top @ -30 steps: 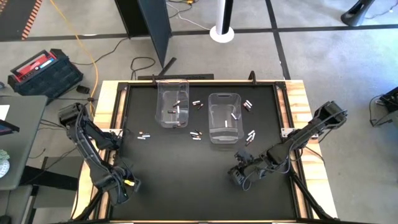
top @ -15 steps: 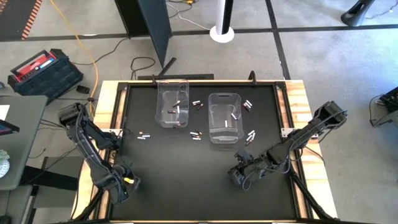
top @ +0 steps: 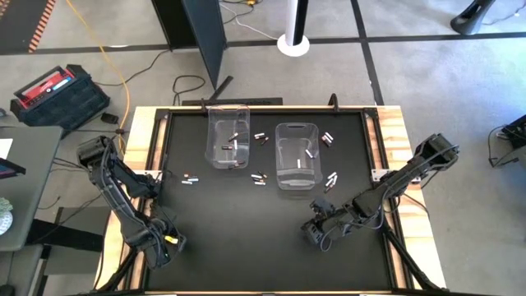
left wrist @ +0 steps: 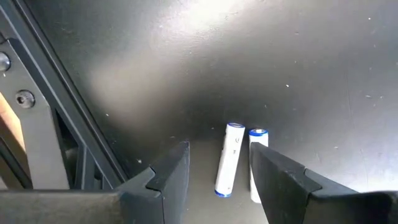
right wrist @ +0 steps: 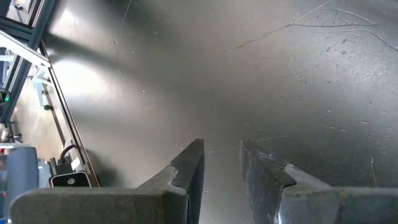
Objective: Sort batteries
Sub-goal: Put the white battery into the right transparent bin
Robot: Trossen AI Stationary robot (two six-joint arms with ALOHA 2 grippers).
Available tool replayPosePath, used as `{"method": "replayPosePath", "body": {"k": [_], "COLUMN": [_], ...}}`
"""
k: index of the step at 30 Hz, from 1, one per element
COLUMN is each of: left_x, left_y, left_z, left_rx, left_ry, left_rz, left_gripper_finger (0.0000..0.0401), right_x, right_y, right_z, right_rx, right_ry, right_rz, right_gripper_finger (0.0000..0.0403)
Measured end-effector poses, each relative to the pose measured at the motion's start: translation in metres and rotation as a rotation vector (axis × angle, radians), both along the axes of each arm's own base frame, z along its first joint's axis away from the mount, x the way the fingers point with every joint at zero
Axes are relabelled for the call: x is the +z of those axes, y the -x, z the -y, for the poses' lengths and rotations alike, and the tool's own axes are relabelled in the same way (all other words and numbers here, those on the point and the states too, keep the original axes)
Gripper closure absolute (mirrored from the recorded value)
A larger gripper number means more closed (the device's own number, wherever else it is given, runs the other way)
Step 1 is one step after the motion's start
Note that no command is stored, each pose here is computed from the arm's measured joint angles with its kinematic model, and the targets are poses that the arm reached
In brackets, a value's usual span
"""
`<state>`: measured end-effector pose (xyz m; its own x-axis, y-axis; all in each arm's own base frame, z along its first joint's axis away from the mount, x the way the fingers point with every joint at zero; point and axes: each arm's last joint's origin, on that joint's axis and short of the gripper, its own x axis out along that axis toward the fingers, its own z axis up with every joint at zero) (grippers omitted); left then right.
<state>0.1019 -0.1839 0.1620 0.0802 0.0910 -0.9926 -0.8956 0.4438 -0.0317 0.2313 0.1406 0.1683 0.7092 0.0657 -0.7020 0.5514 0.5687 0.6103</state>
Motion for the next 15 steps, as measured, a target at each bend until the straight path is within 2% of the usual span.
{"method": "replayPosePath", "body": {"k": [15], "left_x": [0.0], "left_y": [0.001], "left_z": [-0.0018], "left_rx": [0.0], "left_ry": [-0.019], "left_rz": [-0.01], "left_gripper_finger": [0.0237], "right_x": [0.0], "right_y": [0.0], "right_z": [0.0], "right_rx": [0.0], "right_ry": [0.0], "right_rz": [0.0], "right_gripper_finger": [0.0281]}}
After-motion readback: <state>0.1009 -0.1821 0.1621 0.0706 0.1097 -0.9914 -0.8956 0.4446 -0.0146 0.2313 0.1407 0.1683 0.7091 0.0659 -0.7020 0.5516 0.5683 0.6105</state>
